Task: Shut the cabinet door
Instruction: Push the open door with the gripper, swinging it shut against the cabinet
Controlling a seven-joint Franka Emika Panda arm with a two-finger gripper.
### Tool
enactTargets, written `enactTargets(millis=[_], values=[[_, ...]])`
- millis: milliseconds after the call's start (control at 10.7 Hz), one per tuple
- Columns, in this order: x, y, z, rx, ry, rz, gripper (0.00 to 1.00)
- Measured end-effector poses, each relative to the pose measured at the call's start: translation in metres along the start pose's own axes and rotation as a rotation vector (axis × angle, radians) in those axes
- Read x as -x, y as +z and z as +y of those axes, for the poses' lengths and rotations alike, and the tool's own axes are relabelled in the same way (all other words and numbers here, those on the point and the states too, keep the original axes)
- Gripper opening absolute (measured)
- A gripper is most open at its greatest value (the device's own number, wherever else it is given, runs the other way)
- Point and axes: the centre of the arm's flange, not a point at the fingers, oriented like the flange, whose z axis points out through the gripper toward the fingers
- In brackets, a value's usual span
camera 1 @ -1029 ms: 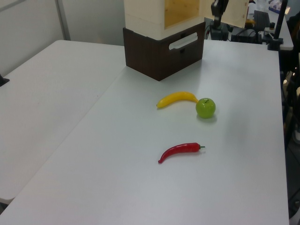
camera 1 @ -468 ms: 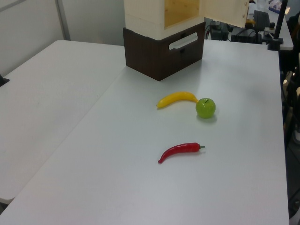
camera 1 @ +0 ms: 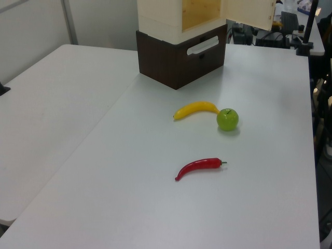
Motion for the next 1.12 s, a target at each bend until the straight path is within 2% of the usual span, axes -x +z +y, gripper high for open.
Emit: enactTargets(millis=[281,655,748,1029,1123], values=[[-0.001,0.016,0.047,0.039,0.000,-0.022,0.01],[-0.001,0.056,0.058,0.056,-0.012,-0.089,0.01],[-0.001,0.066,0.056,0.044,-0.014,-0.104,0.01],[-0.003,0.078,0.041,-0.072,0.012,-0.111,0.01],[-0.004,0.078,0.037,-0.090,0.012,-0.109,0.01]])
